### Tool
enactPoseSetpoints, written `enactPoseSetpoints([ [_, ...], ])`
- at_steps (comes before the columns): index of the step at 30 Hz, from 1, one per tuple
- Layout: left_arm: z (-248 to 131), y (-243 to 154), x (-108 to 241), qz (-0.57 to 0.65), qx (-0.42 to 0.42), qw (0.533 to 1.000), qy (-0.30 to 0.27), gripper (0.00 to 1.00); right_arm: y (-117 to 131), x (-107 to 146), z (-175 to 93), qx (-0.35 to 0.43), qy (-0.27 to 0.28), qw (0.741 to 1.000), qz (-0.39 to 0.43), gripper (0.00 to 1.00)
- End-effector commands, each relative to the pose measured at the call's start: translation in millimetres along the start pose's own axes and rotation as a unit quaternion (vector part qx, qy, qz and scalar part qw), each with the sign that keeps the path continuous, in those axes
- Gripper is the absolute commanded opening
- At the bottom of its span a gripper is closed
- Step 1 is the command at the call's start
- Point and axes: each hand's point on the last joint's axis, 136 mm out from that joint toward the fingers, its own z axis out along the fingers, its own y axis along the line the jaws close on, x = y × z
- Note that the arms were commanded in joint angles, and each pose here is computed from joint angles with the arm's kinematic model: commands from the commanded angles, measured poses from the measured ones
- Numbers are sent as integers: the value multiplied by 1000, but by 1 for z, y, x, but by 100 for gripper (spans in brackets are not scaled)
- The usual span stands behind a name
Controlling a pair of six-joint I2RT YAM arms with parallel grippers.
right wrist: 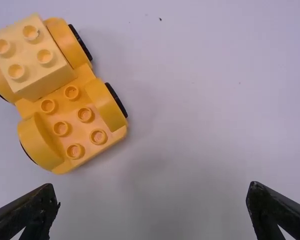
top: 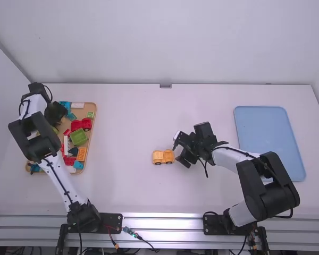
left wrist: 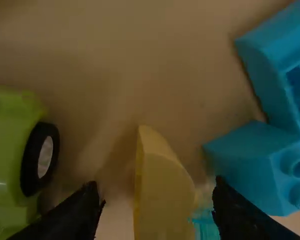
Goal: Assemble lego blocks to make yellow taxi
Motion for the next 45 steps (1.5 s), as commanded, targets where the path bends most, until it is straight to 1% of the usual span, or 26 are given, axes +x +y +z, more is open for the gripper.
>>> enactPoseSetpoints([
  [1,-17,-5,-4,1,5,1000,-14,53,0,-3,-4,4,-5,1000,-2,100],
  [2,-17,-6,-4,2,5,1000,-15,50,0,-3,-4,4,-5,1000,-4,100],
  [3,-17,-6,-4,2,4,1000,-15,43,0,-4,-4,5,-6,1000,-4,100],
  [4,-17,-6,-4,2,4,1000,-15,40,0,-4,-4,5,-6,1000,-4,100],
  [6,-17,-6,-5,2,5,1000,-17,17,-1,-5,-4,6,-8,1000,-5,100],
  [8,-17,-5,-5,1,5,1000,-17,12,-1,-4,-4,6,-7,1000,-4,100],
  [10,-17,-4,-5,0,6,1000,-16,12,-1,-4,-4,5,-7,1000,-4,100],
  [13,-17,-5,-3,0,4,1000,-12,15,0,-4,-4,5,-7,1000,-4,100],
  [16,-17,-5,-3,0,4,1000,-12,9,-1,-4,-4,6,-7,1000,-4,100],
  [17,-17,-5,-3,-1,5,1000,-13,3,-1,-5,-4,6,-8,1000,-3,100],
  [20,-20,-9,-6,6,12,1000,-18,2,-3,-8,-4,9,-15,1000,-2,100],
  [21,-24,-13,-7,24,22,999,-16,2,-5,-11,-4,15,-20,1000,11,100],
  [24,-36,-20,-10,37,34,999,-16,2,-10,-17,-5,23,-33,999,30,100],
  [29,-76,-27,-19,51,46,997,-42,1,-15,-24,-6,32,-49,997,54,99],
  [30,-89,-29,-22,52,50,996,-54,1,-16,-26,-6,33,-52,997,56,100],
  [32,-97,-30,-22,55,52,995,-64,1,-16,-27,-6,32,-55,996,59,100],
  [34,-120,-35,-20,64,69,990,-104,1,-19,-31,-7,37,-64,994,75,100],
  [36,-129,-37,-15,69,92,986,-125,1,-20,-33,-7,36,-69,994,79,100],
  [38,-146,-46,1,100,152,970,-162,1,-22,-37,-8,40,-79,992,86,100],
  [40,-155,-48,9,119,177,960,-179,1,-24,-40,-8,41,-83,991,94,100],
  [43,-193,-61,45,209,264,911,-237,1,-21,-56,-15,19,-122,986,112,100],
  [44,-211,-68,70,262,301,881,-252,2,-17,-66,-19,0,-147,982,118,100],
  [45,-218,-71,80,282,312,870,-257,2,-16,-71,-21,-7,-158,980,122,100],
])
